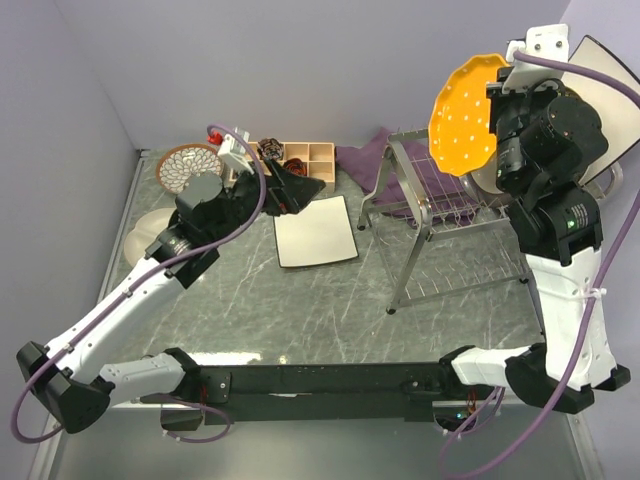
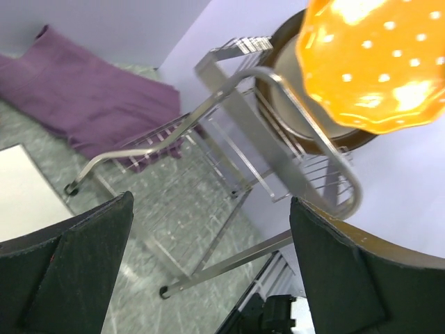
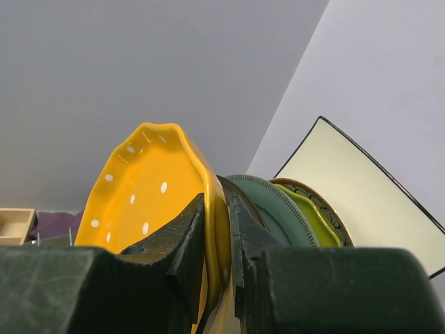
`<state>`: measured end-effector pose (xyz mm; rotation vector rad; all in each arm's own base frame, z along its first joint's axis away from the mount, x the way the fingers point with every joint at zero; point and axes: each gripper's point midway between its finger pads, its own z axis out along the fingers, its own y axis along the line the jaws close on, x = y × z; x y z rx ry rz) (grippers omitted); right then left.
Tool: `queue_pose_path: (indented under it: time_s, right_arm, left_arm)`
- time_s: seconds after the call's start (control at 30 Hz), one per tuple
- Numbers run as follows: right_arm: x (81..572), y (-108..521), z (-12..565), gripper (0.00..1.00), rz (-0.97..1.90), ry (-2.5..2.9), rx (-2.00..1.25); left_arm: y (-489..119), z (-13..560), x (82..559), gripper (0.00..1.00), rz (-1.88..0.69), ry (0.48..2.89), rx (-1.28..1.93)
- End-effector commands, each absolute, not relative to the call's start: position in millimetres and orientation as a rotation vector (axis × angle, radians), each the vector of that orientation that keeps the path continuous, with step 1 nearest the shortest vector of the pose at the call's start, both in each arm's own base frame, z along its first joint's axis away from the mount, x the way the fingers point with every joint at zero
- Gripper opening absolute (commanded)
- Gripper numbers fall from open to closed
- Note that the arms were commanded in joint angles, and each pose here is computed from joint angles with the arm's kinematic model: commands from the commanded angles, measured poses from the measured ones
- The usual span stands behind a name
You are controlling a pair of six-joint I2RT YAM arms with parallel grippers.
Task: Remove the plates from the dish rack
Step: Unload the plate from the dish rack.
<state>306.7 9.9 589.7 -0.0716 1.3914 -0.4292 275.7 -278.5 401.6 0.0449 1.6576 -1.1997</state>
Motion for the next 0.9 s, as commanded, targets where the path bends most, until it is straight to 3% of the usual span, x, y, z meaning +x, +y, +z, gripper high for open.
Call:
queue_pose_path:
  time_s: [0.0, 0.17, 0.87]
  right_arm:
    - [282.6, 2.9, 648.9, 0.0, -0.314, 1.207, 0.067]
    - [281.5, 3.8, 661.2, 0.0, -0.287, 1.191, 0.084]
    - [274.5, 49.0, 671.8, 0.0, 0.078, 1.137, 0.038]
  left_arm:
    - [-289.6, 458.1, 268.4, 0.99, -1.307, 1.501, 0.125]
    - [-307.1, 484.1, 276.2, 0.99, -1.391, 1.449, 0.162]
    - [-343.1, 494.9, 310.5, 0.99, -1.554, 1.32, 0.172]
